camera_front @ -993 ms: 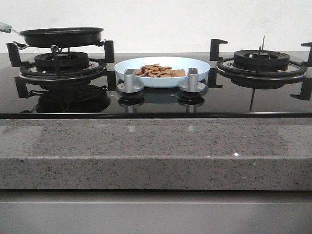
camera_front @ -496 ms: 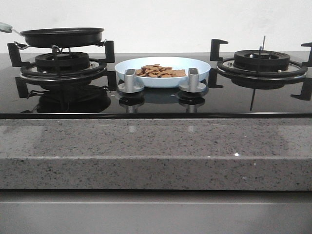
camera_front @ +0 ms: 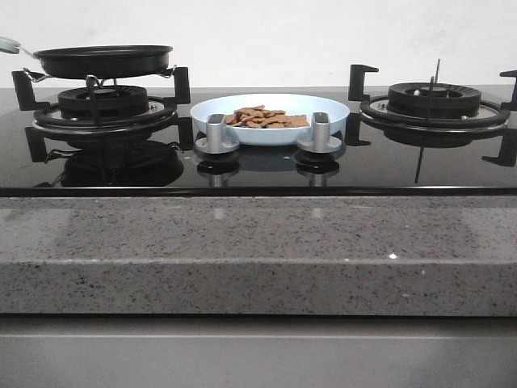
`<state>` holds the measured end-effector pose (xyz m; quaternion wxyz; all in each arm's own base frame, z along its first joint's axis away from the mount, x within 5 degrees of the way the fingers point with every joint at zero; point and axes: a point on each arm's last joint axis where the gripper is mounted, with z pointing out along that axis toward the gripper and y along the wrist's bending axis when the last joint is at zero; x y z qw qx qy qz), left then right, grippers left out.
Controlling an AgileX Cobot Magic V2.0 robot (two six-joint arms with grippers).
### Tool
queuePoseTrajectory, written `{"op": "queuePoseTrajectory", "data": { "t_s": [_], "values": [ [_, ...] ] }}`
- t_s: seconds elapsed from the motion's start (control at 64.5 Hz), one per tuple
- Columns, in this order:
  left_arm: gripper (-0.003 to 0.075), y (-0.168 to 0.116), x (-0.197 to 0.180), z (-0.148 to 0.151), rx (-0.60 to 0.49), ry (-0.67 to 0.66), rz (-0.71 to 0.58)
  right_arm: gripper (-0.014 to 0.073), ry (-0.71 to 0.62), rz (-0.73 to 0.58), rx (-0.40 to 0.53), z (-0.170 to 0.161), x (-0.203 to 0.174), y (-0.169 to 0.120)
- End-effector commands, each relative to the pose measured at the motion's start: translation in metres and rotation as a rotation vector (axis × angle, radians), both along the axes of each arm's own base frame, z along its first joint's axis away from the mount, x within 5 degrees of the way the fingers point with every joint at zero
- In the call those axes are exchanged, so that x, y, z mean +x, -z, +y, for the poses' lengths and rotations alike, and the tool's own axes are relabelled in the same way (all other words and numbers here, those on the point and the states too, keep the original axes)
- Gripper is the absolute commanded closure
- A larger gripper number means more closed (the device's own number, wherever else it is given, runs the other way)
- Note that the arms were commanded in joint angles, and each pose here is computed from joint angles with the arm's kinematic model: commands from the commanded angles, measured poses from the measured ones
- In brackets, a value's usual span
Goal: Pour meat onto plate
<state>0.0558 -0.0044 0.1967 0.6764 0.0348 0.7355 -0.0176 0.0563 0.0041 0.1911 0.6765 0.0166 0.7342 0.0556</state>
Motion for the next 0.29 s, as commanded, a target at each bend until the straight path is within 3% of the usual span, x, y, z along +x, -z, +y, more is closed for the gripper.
{"op": "queuePoseTrajectory", "data": {
  "t_s": [0.0,0.279],
  "values": [
    [0.0741,-0.0059,-0.0006,0.0004,-0.021,-0.005,-0.087,0.0655,0.019,-0.105,-0.010,-0.0015,-0.0012,-0.0102],
    [0.0741,-0.0059,-0.0006,0.0004,-0.021,-0.005,-0.087,0.0655,0.019,-0.105,-0.010,-0.0015,-0.0012,-0.0102]
  ]
}}
